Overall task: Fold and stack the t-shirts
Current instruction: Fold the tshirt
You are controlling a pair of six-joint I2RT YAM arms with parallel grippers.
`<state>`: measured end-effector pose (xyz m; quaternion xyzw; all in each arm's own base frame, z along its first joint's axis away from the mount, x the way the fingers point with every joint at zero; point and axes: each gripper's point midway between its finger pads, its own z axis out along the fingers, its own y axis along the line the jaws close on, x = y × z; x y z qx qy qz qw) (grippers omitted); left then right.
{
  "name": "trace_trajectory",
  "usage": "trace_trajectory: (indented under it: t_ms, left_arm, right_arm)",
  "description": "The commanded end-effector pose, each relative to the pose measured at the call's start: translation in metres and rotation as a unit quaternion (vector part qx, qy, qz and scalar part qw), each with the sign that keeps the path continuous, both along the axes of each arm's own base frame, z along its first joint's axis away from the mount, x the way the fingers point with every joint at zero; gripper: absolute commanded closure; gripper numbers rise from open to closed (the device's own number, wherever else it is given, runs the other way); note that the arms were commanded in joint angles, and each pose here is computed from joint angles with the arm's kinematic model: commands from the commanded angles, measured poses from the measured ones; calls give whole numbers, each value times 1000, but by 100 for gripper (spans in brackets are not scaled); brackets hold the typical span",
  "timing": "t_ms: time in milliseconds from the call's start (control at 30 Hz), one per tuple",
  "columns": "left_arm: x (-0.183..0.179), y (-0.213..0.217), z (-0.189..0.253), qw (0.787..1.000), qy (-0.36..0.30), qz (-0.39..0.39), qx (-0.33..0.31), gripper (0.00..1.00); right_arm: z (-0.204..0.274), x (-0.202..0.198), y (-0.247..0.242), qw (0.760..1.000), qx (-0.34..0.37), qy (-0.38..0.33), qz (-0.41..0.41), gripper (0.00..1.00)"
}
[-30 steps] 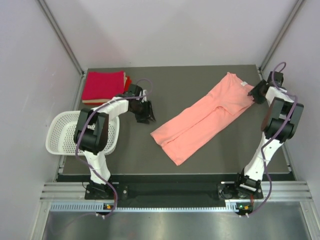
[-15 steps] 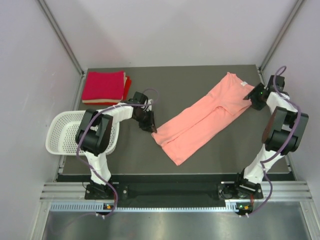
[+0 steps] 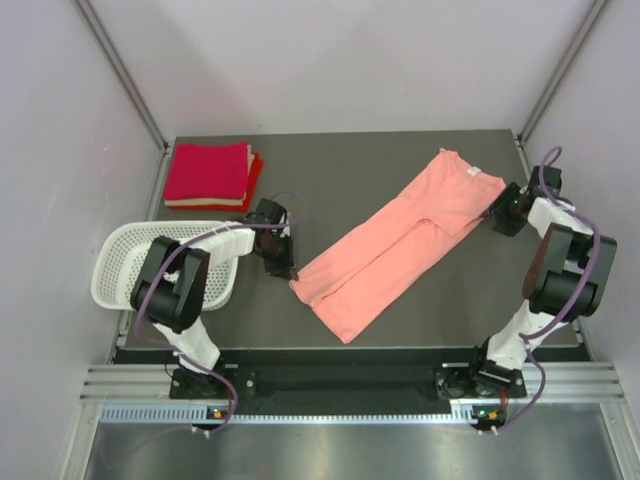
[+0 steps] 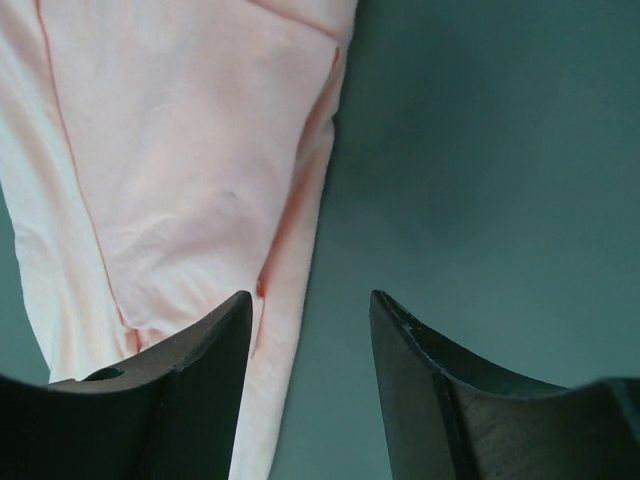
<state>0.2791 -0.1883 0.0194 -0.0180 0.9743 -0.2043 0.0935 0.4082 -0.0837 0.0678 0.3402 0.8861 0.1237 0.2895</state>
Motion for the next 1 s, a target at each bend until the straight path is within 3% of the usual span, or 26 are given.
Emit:
trace_trajectory:
  t_ms: [0, 133, 267, 433, 633, 700, 833, 967]
  left_arm:
    - [-23, 26, -5, 998, 19, 21, 52, 100]
    - [-35, 29, -5, 998, 26, 30, 50, 100]
    - [-42, 29, -5, 998, 32, 33, 42, 100]
    - [-43, 27, -2, 998, 34, 33, 39, 100]
    - [-43, 23, 4, 998, 35, 41, 24, 100]
    - [-46, 11, 6, 998, 43, 52, -15, 100]
    - [-43, -5, 15, 994, 36, 76, -70, 100]
    - [-42, -22, 28, 988, 31, 93, -119, 100]
  right_arm:
    - [9, 13, 0, 999, -17, -34, 12, 49]
    - [-2, 32, 0, 999, 7, -50, -6, 50]
    - [-2, 61, 4, 993, 43, -111, -22, 48]
    - [-28, 75, -1, 992, 61, -97, -54, 50]
    - [-36, 91, -10, 992, 43, -108, -50, 72]
    - [-34, 104, -9, 991, 49, -122, -36, 84]
    - [-31, 126, -8, 987, 62, -146, -14, 94]
    - [-20, 155, -10, 982, 70, -175, 1, 98]
